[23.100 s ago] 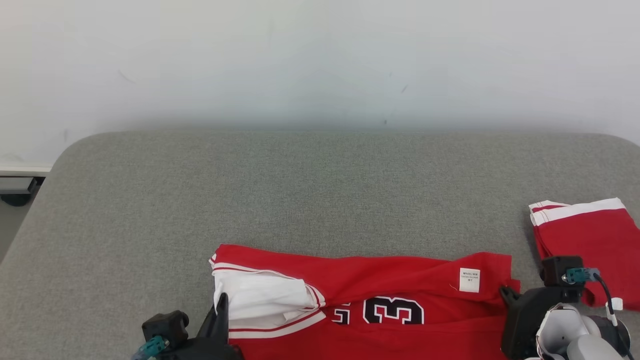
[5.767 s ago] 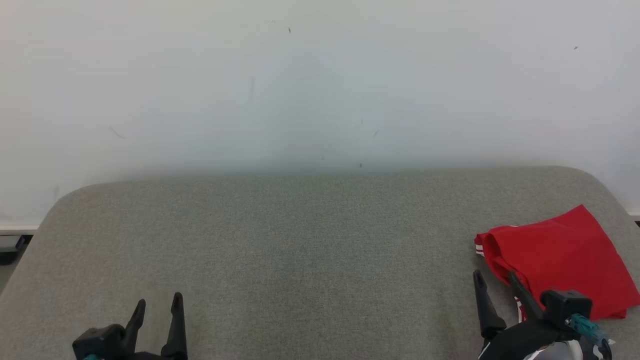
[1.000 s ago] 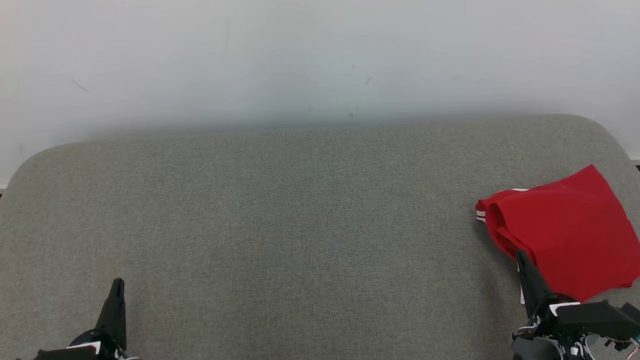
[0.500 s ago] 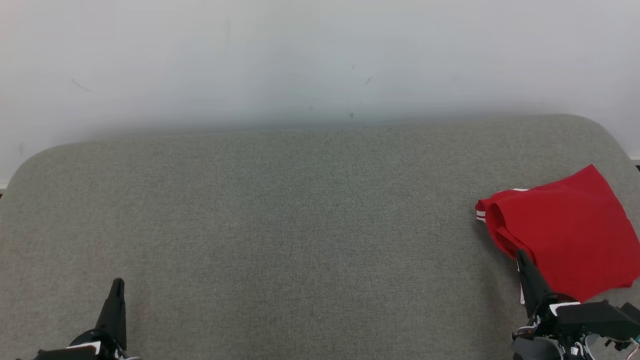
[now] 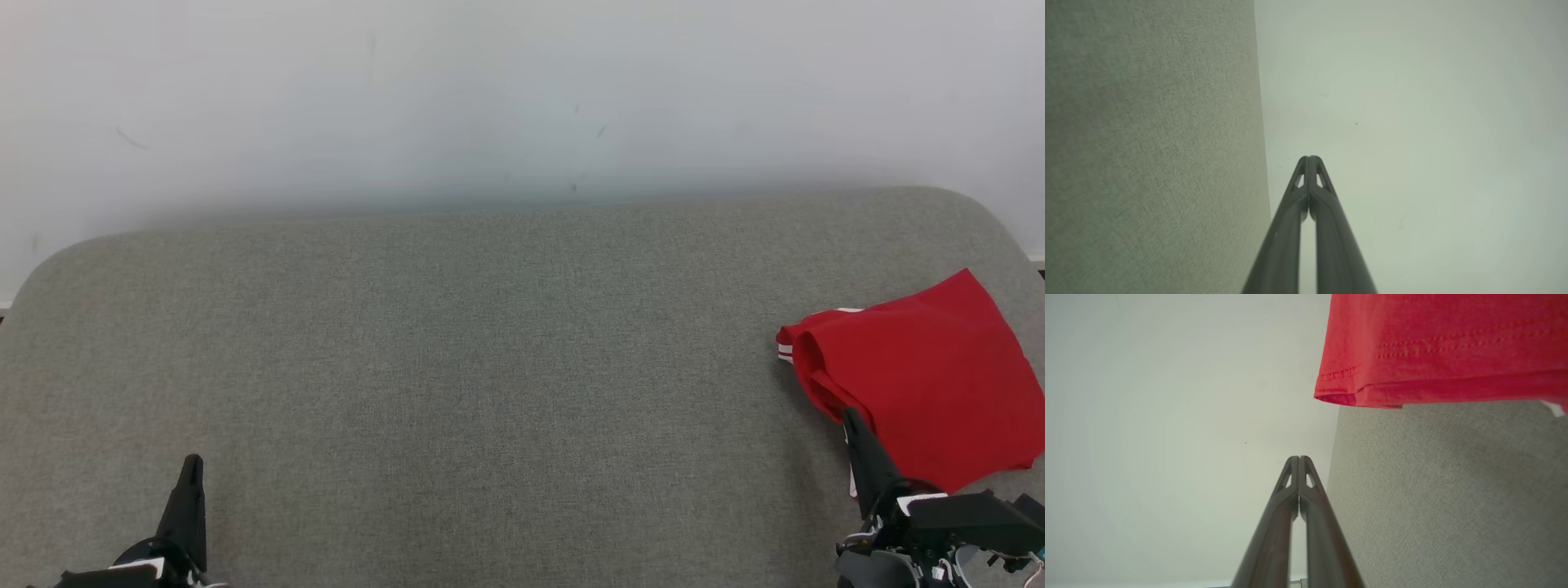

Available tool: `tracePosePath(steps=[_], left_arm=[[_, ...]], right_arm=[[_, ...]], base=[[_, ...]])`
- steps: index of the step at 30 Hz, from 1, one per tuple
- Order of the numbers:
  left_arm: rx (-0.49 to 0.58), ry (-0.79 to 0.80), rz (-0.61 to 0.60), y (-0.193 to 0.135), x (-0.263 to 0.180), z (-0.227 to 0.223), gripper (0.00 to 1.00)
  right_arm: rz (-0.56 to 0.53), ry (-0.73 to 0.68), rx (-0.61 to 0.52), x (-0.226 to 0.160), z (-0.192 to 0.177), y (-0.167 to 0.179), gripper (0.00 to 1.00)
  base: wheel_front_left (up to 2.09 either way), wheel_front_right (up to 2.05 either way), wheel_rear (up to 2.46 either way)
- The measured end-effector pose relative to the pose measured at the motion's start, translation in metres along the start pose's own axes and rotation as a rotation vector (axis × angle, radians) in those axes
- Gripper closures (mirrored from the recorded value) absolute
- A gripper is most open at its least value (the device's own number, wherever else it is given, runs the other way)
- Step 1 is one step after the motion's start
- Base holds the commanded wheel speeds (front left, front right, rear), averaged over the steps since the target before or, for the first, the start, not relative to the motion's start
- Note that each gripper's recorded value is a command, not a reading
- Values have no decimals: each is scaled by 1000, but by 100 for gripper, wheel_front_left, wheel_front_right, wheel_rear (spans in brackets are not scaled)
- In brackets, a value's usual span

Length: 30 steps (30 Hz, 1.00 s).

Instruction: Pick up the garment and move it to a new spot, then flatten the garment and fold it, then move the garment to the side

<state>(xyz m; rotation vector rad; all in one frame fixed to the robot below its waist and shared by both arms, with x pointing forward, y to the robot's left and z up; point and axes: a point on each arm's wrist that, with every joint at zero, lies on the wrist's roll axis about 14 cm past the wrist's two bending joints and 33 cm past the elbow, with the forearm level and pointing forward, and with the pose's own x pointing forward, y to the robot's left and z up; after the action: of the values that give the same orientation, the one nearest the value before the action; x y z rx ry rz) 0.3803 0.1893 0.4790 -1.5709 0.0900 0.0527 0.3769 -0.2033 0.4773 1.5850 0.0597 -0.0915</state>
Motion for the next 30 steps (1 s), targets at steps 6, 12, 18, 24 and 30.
tracePosePath(steps=[6,12,18,24,30], left_arm=[[0,0,0,0,0,0,100],[0,0,-1,0,0,0,100],[0,0,-1,0,0,0,100],[0,0,-2,-1,0,0,100],[0,0,-2,-1,0,0,100]], right_arm=[[0,0,0,0,0,0,100],[0,0,0,0,0,0,100],[0,0,0,0,0,0,100],[0,0,0,0,0,0,100],[0,0,0,0,0,0,100]], base=[[0,0,0],[0,0,0],[0,0,0],[0,0,0],[0,0,0]])
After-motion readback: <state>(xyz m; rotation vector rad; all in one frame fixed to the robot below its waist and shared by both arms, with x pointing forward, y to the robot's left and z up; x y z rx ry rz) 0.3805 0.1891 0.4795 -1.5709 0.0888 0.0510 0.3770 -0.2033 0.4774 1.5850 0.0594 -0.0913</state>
